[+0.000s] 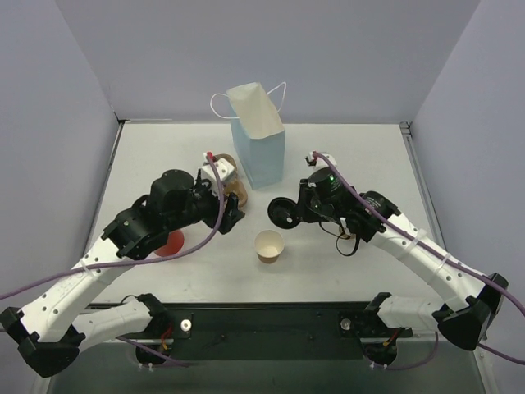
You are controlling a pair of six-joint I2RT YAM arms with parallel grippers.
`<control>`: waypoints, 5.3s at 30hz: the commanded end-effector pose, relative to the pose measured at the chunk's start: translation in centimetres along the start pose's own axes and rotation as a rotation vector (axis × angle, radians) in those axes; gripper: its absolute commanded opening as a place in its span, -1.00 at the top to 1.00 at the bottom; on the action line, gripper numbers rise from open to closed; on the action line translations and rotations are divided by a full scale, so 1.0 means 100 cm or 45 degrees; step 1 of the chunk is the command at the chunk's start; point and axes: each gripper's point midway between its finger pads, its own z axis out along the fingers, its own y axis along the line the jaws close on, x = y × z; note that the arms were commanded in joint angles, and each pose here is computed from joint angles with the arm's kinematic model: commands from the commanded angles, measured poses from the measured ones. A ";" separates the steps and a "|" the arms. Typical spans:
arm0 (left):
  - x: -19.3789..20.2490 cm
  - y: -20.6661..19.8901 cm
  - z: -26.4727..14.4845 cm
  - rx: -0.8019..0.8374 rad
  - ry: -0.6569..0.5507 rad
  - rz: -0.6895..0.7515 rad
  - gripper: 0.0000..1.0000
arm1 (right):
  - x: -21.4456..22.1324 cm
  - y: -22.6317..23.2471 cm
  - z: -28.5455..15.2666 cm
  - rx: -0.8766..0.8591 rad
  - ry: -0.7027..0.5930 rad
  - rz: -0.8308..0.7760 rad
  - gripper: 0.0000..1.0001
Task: Pack the takeout coffee
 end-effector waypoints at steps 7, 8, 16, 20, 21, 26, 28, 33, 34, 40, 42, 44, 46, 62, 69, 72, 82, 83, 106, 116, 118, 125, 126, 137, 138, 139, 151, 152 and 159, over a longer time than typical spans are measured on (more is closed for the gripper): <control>-0.008 -0.062 -0.015 0.416 -0.315 0.890 -0.44 | 0.035 0.052 -0.021 -0.331 0.273 -0.095 0.77; -0.002 -0.066 -0.016 0.465 -0.309 0.950 -0.44 | 0.038 0.054 -0.022 -0.350 0.293 -0.108 0.77; 0.028 -0.087 -0.014 0.648 -0.252 1.120 -0.47 | 0.049 0.065 -0.025 -0.404 0.362 -0.157 0.76; 0.042 -0.090 -0.010 0.675 -0.221 1.176 -0.47 | 0.047 0.068 -0.027 -0.425 0.365 -0.152 0.76; 0.044 -0.091 -0.009 0.682 -0.217 1.181 -0.47 | 0.046 0.070 -0.029 -0.436 0.364 -0.149 0.76; 0.058 -0.089 0.001 0.645 -0.173 1.236 -0.47 | 0.046 0.076 -0.033 -0.476 0.379 -0.138 0.77; 0.063 -0.090 0.007 0.625 -0.159 1.250 -0.47 | 0.046 0.079 -0.035 -0.498 0.387 -0.138 0.77; 0.053 -0.090 0.013 0.558 -0.240 1.247 -0.47 | 0.047 0.081 -0.036 -0.506 0.395 -0.134 0.77; 0.054 -0.091 0.012 0.556 -0.256 1.250 -0.47 | 0.048 0.081 -0.036 -0.508 0.400 -0.130 0.77; 0.053 -0.095 0.014 0.546 -0.291 1.251 -0.26 | 0.051 0.085 -0.038 -0.536 0.424 -0.115 0.77; 0.053 -0.097 0.012 0.555 -0.293 1.246 -0.12 | 0.050 0.088 -0.040 -0.555 0.431 -0.107 0.77; 0.052 -0.099 0.010 0.560 -0.291 1.227 0.11 | 0.050 0.089 -0.041 -0.560 0.432 -0.098 0.75; 0.051 -0.100 0.007 0.563 -0.292 1.179 0.22 | 0.048 0.088 -0.043 -0.557 0.417 -0.089 0.67; 0.031 -0.090 -0.009 0.369 -0.307 0.197 0.27 | -0.028 0.049 -0.093 -0.478 -0.267 -0.104 0.08; 0.022 -0.108 -0.013 0.433 -0.255 -0.281 0.26 | -0.028 0.058 -0.113 -0.644 -0.523 -0.338 0.09; 0.023 -0.118 -0.012 0.489 -0.237 -0.464 0.26 | -0.024 0.066 -0.110 -0.683 -0.520 -0.438 0.08; 0.017 -0.131 -0.022 0.548 -0.143 -0.690 0.26 | -0.002 0.096 -0.108 -0.786 -0.451 -0.603 0.09; 0.017 -0.131 -0.022 0.546 -0.137 -0.695 0.26 | -0.001 0.100 -0.109 -0.798 -0.447 -0.615 0.10; 0.025 -0.115 -0.023 0.452 -0.146 -0.600 -0.11 | -0.001 0.087 -0.085 -0.528 -0.432 -0.601 1.00; 0.023 -0.068 -0.041 0.201 -0.239 -0.351 -0.95 | 0.010 0.060 -0.060 -0.226 -0.111 -0.558 1.00; 0.020 -0.056 -0.048 0.145 -0.285 -0.349 -0.95 | 0.005 0.055 -0.060 -0.185 -0.053 -0.520 1.00; 0.010 -0.015 -0.084 -0.048 -0.418 -0.408 -0.94 | 0.035 0.049 -0.025 -0.082 0.229 -0.415 1.00; 0.012 -0.013 -0.087 -0.053 -0.412 -0.404 -0.94 | 0.039 0.050 -0.022 -0.079 0.255 -0.412 1.00; 0.037 -0.006 -0.093 -0.068 -0.337 -0.369 -0.93 | 0.068 0.048 0.020 0.097 0.467 -0.437 1.00; 0.038 -0.006 -0.093 -0.069 -0.333 -0.370 -0.93 | 0.069 0.048 0.023 0.106 0.474 -0.444 1.00; 0.040 -0.005 -0.093 -0.071 -0.330 -0.371 -0.93 | 0.069 0.048 0.025 0.117 0.477 -0.448 1.00; 0.047 -0.005 -0.095 -0.051 -0.330 -0.392 -0.91 | 0.083 0.033 0.049 0.257 0.582 -0.515 1.00; 0.048 -0.005 -0.095 -0.053 -0.327 -0.389 -0.91 | 0.085 0.031 0.049 0.267 0.588 -0.522 1.00; 0.046 -0.007 -0.094 -0.042 -0.325 -0.378 -0.91 | 0.091 0.024 0.055 0.316 0.617 -0.540 1.00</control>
